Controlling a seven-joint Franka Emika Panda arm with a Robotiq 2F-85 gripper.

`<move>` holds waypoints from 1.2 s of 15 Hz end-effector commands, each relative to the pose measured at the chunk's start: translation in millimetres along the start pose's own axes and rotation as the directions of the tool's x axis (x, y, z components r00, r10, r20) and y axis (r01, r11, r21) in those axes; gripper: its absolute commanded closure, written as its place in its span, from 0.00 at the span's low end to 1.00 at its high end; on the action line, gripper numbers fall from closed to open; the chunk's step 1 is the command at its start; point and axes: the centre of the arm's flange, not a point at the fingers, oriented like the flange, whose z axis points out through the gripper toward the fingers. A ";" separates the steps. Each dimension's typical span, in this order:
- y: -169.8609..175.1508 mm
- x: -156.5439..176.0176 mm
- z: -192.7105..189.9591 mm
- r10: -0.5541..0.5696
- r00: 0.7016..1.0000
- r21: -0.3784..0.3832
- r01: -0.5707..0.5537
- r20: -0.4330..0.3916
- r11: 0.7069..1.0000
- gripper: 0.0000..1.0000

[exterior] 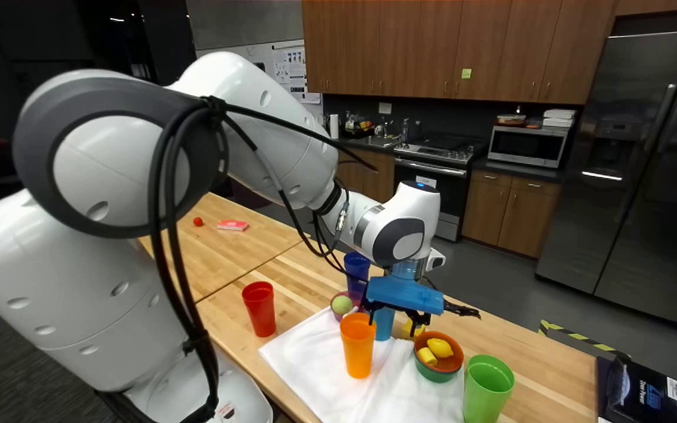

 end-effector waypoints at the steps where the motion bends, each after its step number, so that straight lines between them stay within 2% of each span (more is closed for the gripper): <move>1: -12.5 -12.7 -26.1 0.017 0.999 0.038 -0.016 -0.035 0.999 0.00; 7: -29.1 -9.7 2.6 -0.008 1.000 -0.069 0.010 0.030 0.998 0.00; 11: -42.2 -12.8 35.7 -0.066 0.998 -0.137 0.064 -0.006 0.988 0.00; 16: -55.5 -9.5 56.7 -0.111 0.992 -0.172 0.099 -0.064 0.980 0.00; 17: -57.0 -5.9 57.4 -0.118 0.990 -0.176 0.103 -0.075 0.979 0.02; 18: -57.8 -1.8 57.3 -0.126 0.989 -0.183 0.109 -0.083 0.977 0.26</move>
